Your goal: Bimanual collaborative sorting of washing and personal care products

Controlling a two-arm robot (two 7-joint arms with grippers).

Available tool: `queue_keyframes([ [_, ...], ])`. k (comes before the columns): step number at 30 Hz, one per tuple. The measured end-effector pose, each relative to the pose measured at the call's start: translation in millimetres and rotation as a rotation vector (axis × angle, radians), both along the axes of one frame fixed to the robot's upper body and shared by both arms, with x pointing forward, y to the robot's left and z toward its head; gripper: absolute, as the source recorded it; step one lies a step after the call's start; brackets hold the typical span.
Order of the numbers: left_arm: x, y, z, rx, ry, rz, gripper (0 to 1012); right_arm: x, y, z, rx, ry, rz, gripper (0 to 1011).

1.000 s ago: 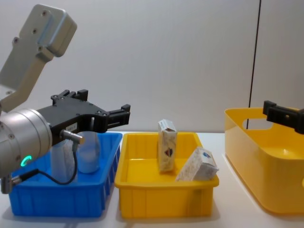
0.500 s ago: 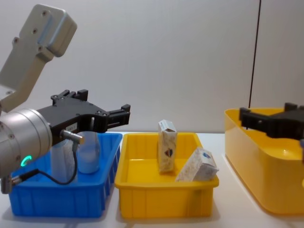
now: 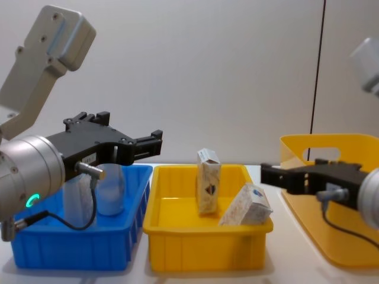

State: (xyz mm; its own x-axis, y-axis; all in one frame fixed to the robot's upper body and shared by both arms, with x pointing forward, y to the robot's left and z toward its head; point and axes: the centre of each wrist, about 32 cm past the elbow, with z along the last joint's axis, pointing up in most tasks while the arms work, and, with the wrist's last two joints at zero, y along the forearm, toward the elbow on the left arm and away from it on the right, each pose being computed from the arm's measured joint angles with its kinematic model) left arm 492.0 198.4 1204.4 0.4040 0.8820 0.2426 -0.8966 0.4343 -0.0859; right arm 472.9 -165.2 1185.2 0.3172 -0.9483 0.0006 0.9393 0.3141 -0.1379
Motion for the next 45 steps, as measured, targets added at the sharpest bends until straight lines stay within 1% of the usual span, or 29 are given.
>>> queue_keyframes([
  [1, 0.0, 0.0, 0.0, 0.000, 0.000, 0.000, 1001, 0.0, 0.0, 0.0, 0.000, 0.000, 0.000, 1004],
  [4, 0.0, 0.0, 0.0, 0.000, 0.000, 0.000, 1001, 6.1, 8.6, -2.3, -0.004, 0.039, -0.004, 1004],
  [11, 0.0, 0.0, 0.0, 0.000, 0.000, 0.000, 1001, 16.2, 22.5, -5.8, -0.009, 0.097, -0.008, 1004],
  [18, 0.0, 0.0, 0.0, 0.000, 0.000, 0.000, 1001, 24.5, 31.6, -8.1, 0.001, 0.134, -0.012, 1004],
  [24, 0.0, 0.0, 0.0, 0.000, 0.000, 0.000, 1001, 30.2, 36.3, -9.6, 0.026, 0.156, -0.016, 1004],
  [30, 0.0, 0.0, 0.0, 0.000, 0.000, 0.000, 1001, 38.7, 40.9, -11.6, 0.063, 0.184, -0.027, 1003],
  [34, 0.0, 0.0, 0.0, 0.000, 0.000, 0.000, 1001, 43.4, 42.7, -12.1, 0.076, 0.195, -0.032, 1004],
  [45, 0.0, 0.0, 0.0, 0.000, 0.000, 0.000, 1001, 54.9, 48.5, -14.8, 0.084, 0.225, -0.031, 1004],
])
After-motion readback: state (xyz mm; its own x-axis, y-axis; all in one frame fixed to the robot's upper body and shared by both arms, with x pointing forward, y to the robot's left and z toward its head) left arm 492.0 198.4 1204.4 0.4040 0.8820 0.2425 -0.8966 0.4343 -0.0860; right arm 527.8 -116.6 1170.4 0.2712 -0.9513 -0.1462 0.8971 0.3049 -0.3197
